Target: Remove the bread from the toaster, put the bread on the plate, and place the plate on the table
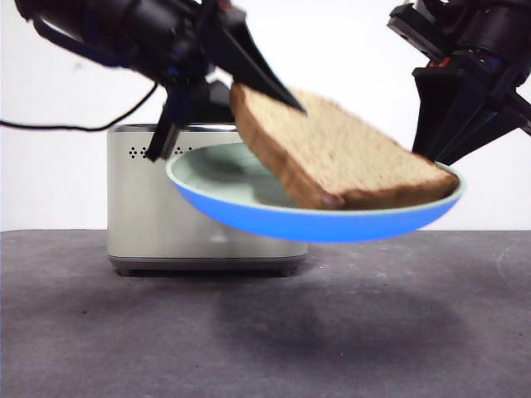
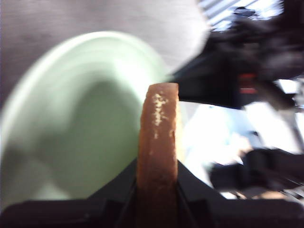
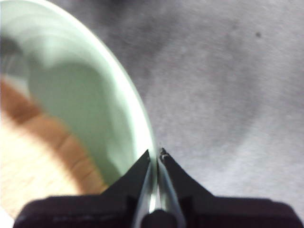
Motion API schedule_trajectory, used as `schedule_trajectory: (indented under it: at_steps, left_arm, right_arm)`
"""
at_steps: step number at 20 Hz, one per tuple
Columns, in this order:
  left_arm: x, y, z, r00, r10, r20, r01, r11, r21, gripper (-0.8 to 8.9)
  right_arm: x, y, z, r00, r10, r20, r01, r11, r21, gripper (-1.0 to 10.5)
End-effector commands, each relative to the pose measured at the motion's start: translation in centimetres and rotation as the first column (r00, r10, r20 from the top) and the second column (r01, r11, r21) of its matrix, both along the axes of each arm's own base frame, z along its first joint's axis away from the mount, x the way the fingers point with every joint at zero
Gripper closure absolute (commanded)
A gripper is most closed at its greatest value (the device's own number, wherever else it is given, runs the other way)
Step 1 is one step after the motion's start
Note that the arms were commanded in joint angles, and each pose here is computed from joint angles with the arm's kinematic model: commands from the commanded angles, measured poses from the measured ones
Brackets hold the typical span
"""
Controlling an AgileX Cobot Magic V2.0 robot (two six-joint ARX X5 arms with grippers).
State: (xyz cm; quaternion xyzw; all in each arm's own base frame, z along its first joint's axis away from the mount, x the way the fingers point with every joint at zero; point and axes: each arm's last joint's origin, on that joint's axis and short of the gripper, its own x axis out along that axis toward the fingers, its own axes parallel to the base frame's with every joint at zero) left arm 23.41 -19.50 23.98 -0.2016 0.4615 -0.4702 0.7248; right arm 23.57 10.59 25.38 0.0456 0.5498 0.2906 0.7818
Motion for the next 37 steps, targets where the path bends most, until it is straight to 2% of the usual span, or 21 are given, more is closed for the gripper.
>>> schedule_trajectory:
  at_steps: [1, 3, 4, 7, 8, 11, 14, 20, 24, 27, 29, 32, 37]
  left_arm:
    - [-0.2, -0.7, -0.8, 0.999, 0.035, 0.014, -0.036, 0.998, 0.058, 8.22]
    - [-0.1, -0.8, -0.8, 0.997, 0.055, 0.048, -0.058, 0.996, 0.072, 8.08]
    - [-0.1, -0.9, -0.7, 0.997, 0.054, 0.054, -0.058, 0.996, 0.068, 7.66]
    - [0.0, -1.0, -0.1, 0.997, 0.046, 0.060, -0.049, 0.997, 0.055, 4.27]
    - [0.1, -1.2, 0.2, 0.997, 0.044, 0.065, -0.047, 0.998, 0.050, 4.01]
    - [0.3, -1.4, 1.3, 0.996, 0.039, 0.081, -0.043, 0.998, 0.044, 4.01]
    - [0.4, -1.4, 2.7, 0.995, 0.011, 0.101, -0.019, 0.996, 0.086, 4.01]
    - [0.1, -1.4, 6.3, 0.966, -0.017, 0.257, -0.066, 0.948, 0.310, 4.01]
    - [-0.4, -1.9, 9.3, 0.921, -0.052, 0.387, -0.115, 0.911, 0.397, 4.01]
    - [-1.2, -1.8, 12.3, 0.870, -0.077, 0.488, -0.165, 0.886, 0.434, 4.02]
    - [-2.1, -1.1, 14.4, 0.835, -0.062, 0.547, -0.208, 0.885, 0.417, 4.03]
    - [-4.1, 0.8, 16.9, 0.788, -0.016, 0.615, -0.255, 0.901, 0.350, 4.03]
    - [-8.4, 4.8, 21.1, 0.689, 0.079, 0.720, -0.297, 0.938, 0.181, 4.04]
  right_arm:
    - [0.1, 0.2, 0.3, 1.000, 0.000, 0.008, 0.000, 0.999, 0.037, 9.6]
    - [0.1, 0.2, 0.3, 1.000, 0.000, 0.000, 0.000, 0.999, 0.033, 9.6]
    - [0.0, 0.2, 0.2, 1.000, 0.000, -0.004, 0.000, 1.000, 0.031, 9.6]
    - [0.0, 0.2, 0.2, 1.000, 0.001, -0.009, -0.001, 1.000, 0.028, 9.6]
    - [0.0, 0.2, 0.2, 1.000, 0.001, -0.009, -0.001, 1.000, 0.028, 9.6]
    - [0.0, 0.1, 0.2, 1.000, 0.001, -0.010, -0.001, 1.000, 0.028, 9.6]
    - [0.0, 0.1, 0.2, 1.000, 0.001, -0.010, -0.001, 1.000, 0.028, 9.6]
    - [0.0, 0.1, 0.2, 1.000, -0.001, -0.010, 0.001, 1.000, 0.027, 9.6]
    - [0.0, 0.1, 0.2, 1.000, -0.005, -0.007, 0.005, 1.000, 0.023, 9.6]
    - [0.1, -0.2, 0.2, 1.000, -0.012, -0.004, 0.012, 1.000, 0.020, 9.6]
    - [0.4, -0.6, 0.2, 0.999, -0.035, 0.005, 0.035, 0.999, 0.006, 9.6]
    - [0.9, -1.8, 0.0, 0.997, -0.078, 0.018, 0.078, 0.996, -0.031, 9.6]
    - [2.4, -3.0, -1.9, 0.992, -0.118, -0.044, 0.115, 0.991, -0.063, 9.6]
